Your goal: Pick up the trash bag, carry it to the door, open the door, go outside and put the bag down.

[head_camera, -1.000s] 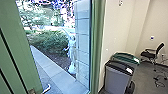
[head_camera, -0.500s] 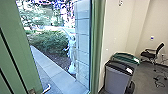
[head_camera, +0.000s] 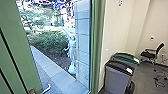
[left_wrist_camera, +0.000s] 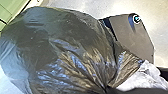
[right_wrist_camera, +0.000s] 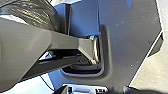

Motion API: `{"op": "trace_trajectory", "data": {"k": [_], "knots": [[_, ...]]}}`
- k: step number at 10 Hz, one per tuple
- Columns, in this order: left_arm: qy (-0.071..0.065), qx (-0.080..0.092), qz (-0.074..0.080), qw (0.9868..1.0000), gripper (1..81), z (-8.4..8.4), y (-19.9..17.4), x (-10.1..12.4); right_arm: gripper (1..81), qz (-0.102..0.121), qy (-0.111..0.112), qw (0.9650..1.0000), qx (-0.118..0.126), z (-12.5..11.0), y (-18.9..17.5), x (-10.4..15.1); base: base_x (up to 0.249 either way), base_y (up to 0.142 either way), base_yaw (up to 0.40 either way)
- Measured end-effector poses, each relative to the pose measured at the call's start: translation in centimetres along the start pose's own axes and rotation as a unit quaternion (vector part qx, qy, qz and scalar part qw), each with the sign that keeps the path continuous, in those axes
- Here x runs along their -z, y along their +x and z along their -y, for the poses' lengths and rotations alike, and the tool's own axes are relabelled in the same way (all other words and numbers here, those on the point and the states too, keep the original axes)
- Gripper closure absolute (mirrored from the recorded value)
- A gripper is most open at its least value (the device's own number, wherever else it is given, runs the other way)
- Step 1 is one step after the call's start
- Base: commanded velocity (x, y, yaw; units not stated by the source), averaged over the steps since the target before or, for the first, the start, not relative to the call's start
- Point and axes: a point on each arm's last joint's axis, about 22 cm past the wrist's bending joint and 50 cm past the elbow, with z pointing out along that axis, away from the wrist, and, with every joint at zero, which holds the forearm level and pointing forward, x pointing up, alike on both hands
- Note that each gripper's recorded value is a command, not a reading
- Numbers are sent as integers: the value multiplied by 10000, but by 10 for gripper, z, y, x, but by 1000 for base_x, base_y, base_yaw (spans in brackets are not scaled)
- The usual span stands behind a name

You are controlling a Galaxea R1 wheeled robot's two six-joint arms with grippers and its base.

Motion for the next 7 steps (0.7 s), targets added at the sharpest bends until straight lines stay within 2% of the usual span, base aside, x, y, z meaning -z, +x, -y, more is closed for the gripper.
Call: {"op": "trace_trajectory", "data": {"k": [7], "knots": [[31, 0, 6, 10000, 811, 5, -1, 1, 10, -13, -9, 10000, 9, -2, 0, 1, 0, 0, 132]]}}
